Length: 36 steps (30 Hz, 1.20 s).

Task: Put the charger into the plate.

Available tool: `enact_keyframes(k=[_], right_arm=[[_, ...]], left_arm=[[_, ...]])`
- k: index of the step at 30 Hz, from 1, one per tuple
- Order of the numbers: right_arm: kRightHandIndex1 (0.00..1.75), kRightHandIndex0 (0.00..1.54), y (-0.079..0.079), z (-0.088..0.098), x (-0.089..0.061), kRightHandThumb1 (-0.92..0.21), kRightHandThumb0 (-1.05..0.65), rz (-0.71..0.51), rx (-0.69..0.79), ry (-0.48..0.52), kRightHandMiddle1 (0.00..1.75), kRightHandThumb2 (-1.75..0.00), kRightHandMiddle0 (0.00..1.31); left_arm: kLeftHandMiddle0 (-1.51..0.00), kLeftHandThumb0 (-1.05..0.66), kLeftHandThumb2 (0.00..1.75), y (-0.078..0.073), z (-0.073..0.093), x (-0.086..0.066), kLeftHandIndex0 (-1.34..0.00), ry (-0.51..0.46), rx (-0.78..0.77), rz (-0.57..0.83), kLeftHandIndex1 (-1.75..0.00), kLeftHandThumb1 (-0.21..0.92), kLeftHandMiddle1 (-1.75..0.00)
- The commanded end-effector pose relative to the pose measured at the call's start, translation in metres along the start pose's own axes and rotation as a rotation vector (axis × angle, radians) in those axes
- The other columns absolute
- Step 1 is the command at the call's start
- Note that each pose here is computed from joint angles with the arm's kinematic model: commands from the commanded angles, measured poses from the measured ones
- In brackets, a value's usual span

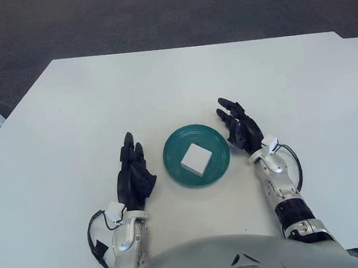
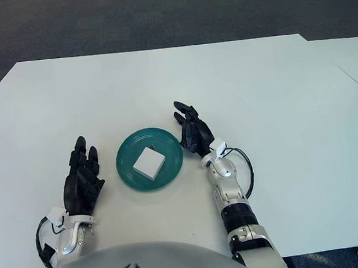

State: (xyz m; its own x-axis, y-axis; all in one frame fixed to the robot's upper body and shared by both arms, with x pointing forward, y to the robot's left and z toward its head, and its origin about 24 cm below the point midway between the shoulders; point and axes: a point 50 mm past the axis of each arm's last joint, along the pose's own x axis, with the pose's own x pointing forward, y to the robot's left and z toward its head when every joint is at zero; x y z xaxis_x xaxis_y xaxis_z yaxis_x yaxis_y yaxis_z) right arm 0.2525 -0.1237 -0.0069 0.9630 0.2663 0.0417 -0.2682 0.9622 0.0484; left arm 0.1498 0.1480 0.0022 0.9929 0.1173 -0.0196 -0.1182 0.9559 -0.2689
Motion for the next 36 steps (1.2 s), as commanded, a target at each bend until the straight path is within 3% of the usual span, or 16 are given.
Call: enact_keyframes(k=[1, 9, 17, 29, 36], right_arm=[[0.0, 0.14, 0.007, -0.04, -0.027, -0.92, -1.02, -0.102, 0.058, 0.168, 0.42, -1.04, 0.0], [0.0, 0.12, 0.016, -0.04, -0.032, -0.92, -0.99, -0.269, 0.095, 0.094, 0.38, -1.0, 0.0], [0.0, 0.06, 0.032, -0.04, -0.042, -0.92, -0.95, -0.452, 0.253, 0.056, 0.25, -0.94, 0.0], [0.0, 0.0, 0.04, -0.039, -0.047, -0.92, -0.92, -0.449, 0.336, 0.029, 0.09, -0.93, 0.0], [0.0, 0.0, 0.038, -0.032, -0.063, -0.92, -0.91, -0.393, 0.253, -0.004, 0.05, -0.91, 0.0]], left_arm=[[-0.02, -1.05, 1.02, 0.008, -0.01, -0.009, 0.0, 0.076, 0.005, 0.028, -0.1, 0.92, 0.0], [-0.02, -1.05, 1.02, 0.01, -0.007, -0.012, 0.0, 0.065, 0.017, 0.034, -0.09, 0.92, 0.0], [-0.01, -1.05, 1.01, 0.013, -0.006, -0.015, 0.0, 0.04, 0.052, 0.053, -0.08, 0.92, 0.0], [0.0, -1.05, 1.01, 0.015, -0.002, -0.015, 0.0, 0.022, 0.08, 0.05, -0.08, 0.92, 0.0], [0.0, -1.05, 0.99, 0.008, 0.007, 0.007, 0.0, 0.0, 0.076, 0.017, -0.09, 0.92, 0.0]])
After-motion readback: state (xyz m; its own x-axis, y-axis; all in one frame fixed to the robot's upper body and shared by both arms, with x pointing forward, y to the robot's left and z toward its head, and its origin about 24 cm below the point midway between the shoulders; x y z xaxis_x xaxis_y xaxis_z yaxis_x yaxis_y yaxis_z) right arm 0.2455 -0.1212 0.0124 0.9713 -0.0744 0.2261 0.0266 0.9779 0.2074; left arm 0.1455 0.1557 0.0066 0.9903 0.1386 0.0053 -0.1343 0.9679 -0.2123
